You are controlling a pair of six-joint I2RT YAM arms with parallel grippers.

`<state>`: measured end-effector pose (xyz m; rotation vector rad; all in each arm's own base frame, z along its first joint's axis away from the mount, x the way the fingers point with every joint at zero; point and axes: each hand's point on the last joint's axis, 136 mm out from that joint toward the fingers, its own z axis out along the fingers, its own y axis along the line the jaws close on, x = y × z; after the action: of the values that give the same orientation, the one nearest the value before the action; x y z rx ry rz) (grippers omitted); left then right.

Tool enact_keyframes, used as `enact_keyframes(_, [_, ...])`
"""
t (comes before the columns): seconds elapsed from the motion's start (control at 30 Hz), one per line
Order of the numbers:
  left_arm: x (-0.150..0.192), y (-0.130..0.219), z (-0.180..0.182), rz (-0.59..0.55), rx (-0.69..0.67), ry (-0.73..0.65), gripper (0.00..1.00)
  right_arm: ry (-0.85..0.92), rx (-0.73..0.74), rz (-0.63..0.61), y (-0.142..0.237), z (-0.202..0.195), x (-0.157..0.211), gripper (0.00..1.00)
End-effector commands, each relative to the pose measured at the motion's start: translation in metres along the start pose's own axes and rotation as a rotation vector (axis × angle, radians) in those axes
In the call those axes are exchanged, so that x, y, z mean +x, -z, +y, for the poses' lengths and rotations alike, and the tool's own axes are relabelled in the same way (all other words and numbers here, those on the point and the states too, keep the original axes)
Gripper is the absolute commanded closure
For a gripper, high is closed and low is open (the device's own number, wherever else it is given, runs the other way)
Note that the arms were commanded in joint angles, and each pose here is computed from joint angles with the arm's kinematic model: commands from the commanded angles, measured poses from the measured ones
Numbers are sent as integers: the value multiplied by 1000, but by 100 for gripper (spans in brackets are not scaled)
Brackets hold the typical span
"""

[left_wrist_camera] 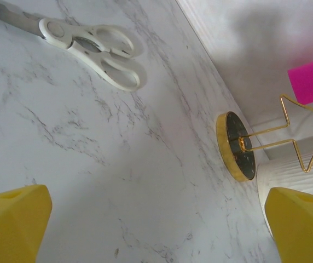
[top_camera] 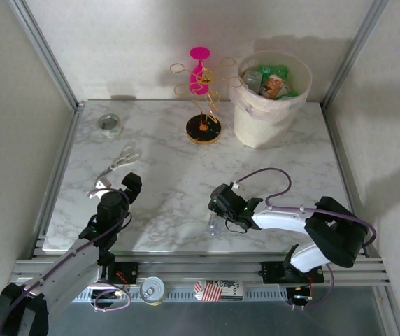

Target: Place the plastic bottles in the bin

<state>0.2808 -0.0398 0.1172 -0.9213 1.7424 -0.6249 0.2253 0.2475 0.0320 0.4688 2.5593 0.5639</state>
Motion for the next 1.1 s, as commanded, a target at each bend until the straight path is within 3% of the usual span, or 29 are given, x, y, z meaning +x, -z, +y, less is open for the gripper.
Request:
enact_keyframes(0.0, [2, 1, 7, 10, -12, 19, 0, 6, -2, -19, 0, -3, 0, 52])
enact_keyframes(0.2, [2, 2, 4, 15, 4, 22, 0, 61, -87, -53, 13, 18, -11, 53])
enact_keyframes(0.43, [6, 3, -12, 48, 70, 10, 0, 199, -189, -196, 45, 57, -57, 53])
enact_keyframes(0.77, [3, 5, -43, 90, 141, -60, 0, 380, -372, -531, 134, 117, -180, 55])
enact_keyframes(1.07, [15, 3, -58, 157, 185, -32, 0, 453, -374, -799, 220, 140, -314, 55])
